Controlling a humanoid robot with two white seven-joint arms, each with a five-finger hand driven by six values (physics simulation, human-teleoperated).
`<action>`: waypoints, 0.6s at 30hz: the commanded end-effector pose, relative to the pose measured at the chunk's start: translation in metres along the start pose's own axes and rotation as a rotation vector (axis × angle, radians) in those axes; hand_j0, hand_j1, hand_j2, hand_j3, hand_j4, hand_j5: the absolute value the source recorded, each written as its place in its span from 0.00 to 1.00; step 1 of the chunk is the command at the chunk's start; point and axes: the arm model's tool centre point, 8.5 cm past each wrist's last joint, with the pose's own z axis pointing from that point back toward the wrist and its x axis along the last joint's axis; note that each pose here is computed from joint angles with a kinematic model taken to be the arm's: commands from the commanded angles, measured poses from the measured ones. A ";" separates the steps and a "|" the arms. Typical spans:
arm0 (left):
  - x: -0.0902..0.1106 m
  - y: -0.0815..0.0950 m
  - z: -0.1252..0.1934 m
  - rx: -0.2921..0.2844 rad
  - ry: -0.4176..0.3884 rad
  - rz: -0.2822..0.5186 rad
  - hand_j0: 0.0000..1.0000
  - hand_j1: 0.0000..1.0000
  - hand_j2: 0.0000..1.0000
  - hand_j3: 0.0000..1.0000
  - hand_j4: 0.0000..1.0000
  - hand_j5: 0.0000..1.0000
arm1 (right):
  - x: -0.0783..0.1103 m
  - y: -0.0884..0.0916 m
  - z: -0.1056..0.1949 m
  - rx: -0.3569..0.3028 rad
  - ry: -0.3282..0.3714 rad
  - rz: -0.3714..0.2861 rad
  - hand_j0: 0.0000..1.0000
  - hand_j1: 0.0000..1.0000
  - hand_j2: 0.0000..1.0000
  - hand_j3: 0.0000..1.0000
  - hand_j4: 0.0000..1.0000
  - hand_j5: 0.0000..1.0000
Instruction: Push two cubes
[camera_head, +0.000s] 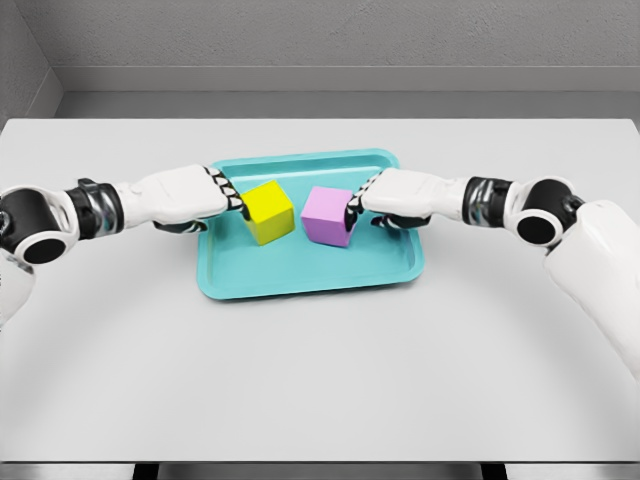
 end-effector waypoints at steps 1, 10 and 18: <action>0.005 0.001 -0.004 0.010 -0.013 0.005 0.74 0.74 0.74 0.74 0.74 0.74 | 0.002 0.003 -0.007 0.000 -0.010 -0.018 0.56 0.56 0.56 0.56 0.56 0.56; 0.036 0.014 -0.023 0.044 -0.089 -0.037 0.74 0.74 0.74 0.74 0.74 0.74 | -0.004 0.005 -0.011 0.009 0.003 -0.039 0.56 0.56 0.56 0.56 0.56 0.56; 0.025 0.008 -0.016 0.016 -0.060 -0.025 0.63 0.63 0.63 0.63 0.63 0.63 | -0.005 0.004 -0.007 0.008 0.009 -0.033 0.56 0.56 0.56 0.56 0.56 0.56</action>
